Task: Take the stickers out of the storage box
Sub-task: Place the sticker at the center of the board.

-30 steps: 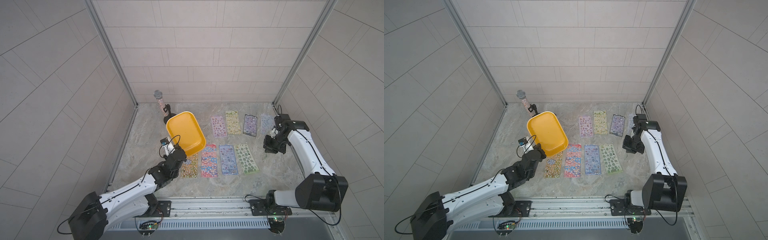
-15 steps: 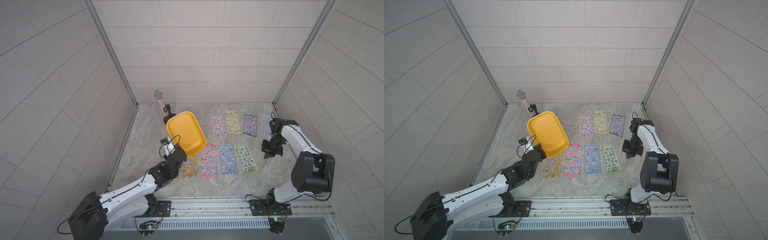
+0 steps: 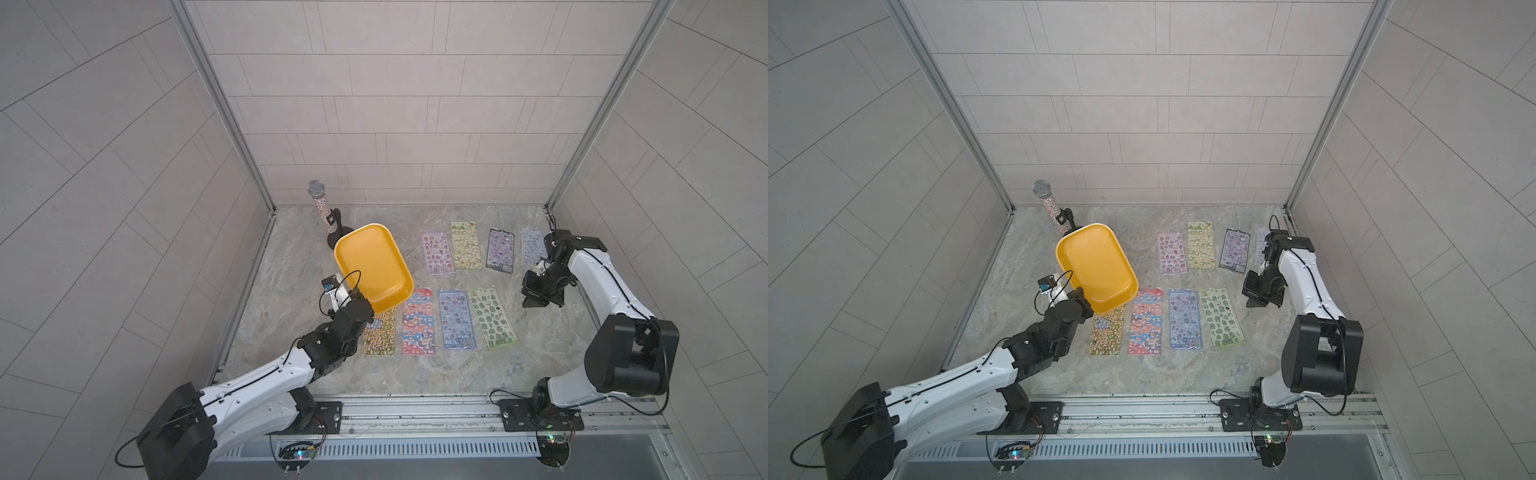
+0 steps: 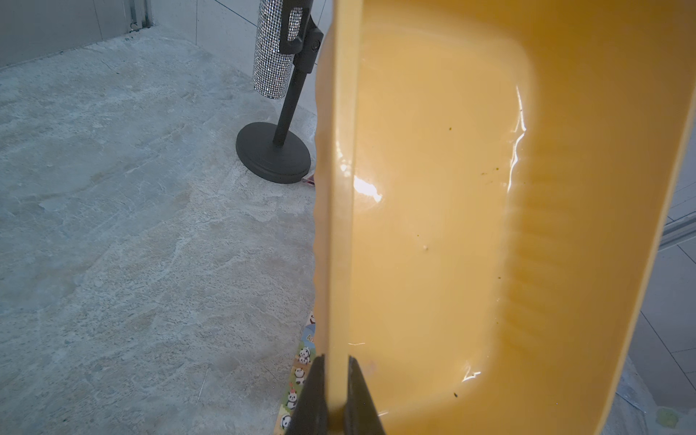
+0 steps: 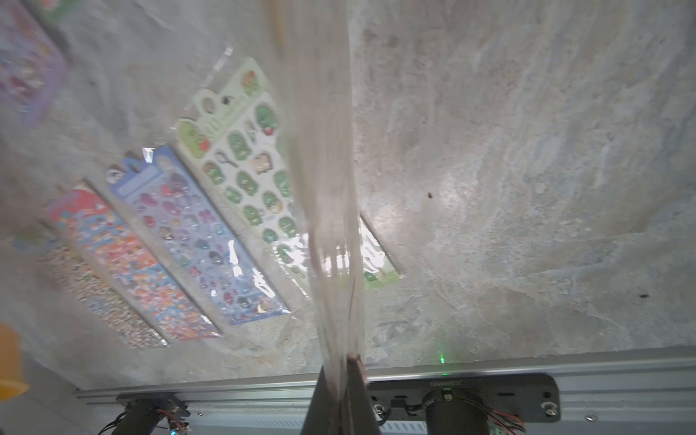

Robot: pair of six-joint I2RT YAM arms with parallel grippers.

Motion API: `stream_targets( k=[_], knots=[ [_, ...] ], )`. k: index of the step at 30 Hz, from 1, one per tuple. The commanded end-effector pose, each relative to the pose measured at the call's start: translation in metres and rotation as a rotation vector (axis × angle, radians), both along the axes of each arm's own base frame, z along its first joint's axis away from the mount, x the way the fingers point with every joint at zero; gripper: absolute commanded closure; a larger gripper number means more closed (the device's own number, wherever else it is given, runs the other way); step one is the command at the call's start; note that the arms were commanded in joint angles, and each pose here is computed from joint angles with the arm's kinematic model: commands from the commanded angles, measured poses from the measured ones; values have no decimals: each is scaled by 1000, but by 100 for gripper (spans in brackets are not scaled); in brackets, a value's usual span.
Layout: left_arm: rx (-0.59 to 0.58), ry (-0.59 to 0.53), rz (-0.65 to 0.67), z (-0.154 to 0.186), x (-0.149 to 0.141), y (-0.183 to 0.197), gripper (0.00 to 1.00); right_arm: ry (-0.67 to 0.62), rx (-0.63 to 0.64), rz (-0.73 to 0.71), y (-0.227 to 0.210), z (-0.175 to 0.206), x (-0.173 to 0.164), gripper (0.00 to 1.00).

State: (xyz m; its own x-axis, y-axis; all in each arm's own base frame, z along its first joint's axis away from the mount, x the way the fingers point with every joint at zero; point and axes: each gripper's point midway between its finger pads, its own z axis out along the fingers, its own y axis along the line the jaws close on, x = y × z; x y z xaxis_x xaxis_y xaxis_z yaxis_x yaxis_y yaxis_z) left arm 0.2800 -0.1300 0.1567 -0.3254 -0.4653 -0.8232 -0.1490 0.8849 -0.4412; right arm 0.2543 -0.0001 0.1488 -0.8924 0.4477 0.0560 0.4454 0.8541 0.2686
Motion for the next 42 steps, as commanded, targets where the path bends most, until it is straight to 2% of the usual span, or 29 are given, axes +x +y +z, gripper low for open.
stream_targets(
  k=[1,4,11,31,42],
  knots=[
    [-30,-24,9,8,3,-2,100,-38,99,14,16,13,3,100],
    [-28,-23,11,8,4,-1,100,20,126,10,19,-8,-1,100],
    [-25,-22,10,8,4,-1,100,254,-37,10,-11,-58,-26,100],
    [-37,-20,3,8,3,-3,100,453,-342,33,-66,-75,-50,94],
    [-38,-17,3,7,3,-3,100,506,-443,51,-82,-78,-53,82]
  ],
)
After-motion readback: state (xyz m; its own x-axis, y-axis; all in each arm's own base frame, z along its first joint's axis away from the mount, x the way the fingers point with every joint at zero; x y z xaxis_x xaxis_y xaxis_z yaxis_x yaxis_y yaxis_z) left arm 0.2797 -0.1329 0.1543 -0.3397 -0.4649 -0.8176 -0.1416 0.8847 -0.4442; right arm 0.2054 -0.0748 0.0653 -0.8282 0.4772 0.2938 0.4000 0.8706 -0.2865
